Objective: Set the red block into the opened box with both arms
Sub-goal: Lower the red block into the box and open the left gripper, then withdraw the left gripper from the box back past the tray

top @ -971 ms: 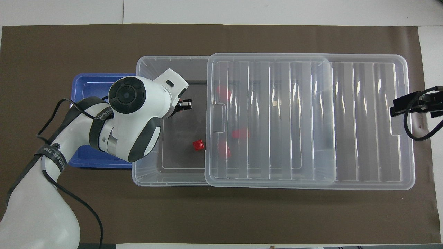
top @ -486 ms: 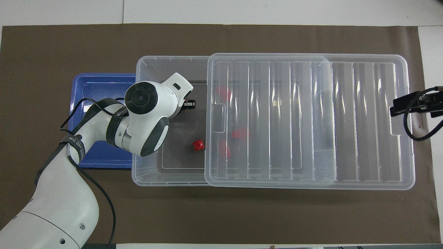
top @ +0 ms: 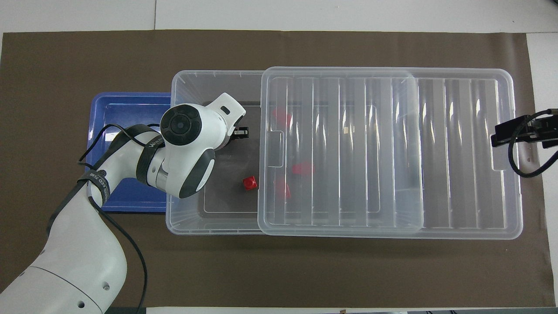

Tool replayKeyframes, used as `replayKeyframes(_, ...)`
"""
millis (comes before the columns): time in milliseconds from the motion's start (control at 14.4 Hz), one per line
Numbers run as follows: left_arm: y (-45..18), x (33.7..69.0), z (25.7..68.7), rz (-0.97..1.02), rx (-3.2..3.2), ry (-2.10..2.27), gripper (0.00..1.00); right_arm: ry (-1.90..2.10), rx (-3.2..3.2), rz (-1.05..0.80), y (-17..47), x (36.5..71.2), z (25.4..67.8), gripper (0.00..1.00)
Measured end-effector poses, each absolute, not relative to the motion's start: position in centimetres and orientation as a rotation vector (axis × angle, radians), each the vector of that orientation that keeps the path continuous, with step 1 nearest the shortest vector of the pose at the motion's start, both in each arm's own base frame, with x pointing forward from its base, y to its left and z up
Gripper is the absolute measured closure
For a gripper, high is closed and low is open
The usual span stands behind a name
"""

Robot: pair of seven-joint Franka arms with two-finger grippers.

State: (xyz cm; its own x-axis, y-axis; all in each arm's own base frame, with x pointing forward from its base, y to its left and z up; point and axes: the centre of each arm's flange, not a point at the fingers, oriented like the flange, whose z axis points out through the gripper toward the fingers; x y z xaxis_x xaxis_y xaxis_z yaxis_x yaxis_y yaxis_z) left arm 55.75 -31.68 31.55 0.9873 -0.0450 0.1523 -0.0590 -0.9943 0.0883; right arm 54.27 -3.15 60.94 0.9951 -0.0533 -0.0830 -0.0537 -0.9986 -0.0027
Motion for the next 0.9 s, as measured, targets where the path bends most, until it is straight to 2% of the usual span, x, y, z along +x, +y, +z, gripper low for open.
replayKeyframes(278, -31.9, 55.7, 32.3, 0.246, 3.032, -0.082, 0.07, 0.089, -3.133, 0.130, -3.3, 54.3, 60.9, 0.00)
replayKeyframes(347, -31.9, 55.7, 33.1, 0.257, 3.028, -0.082, 0.00, 0.092, -3.132, 0.130, -3.4, 54.2, 60.9, 0.00)
replayKeyframes(902, -29.5, 52.2, 46.6, 0.221, 3.072, -0.075, 0.00, 0.104, -3.132, 0.130, -3.8, 54.2, 61.0, 0.00)
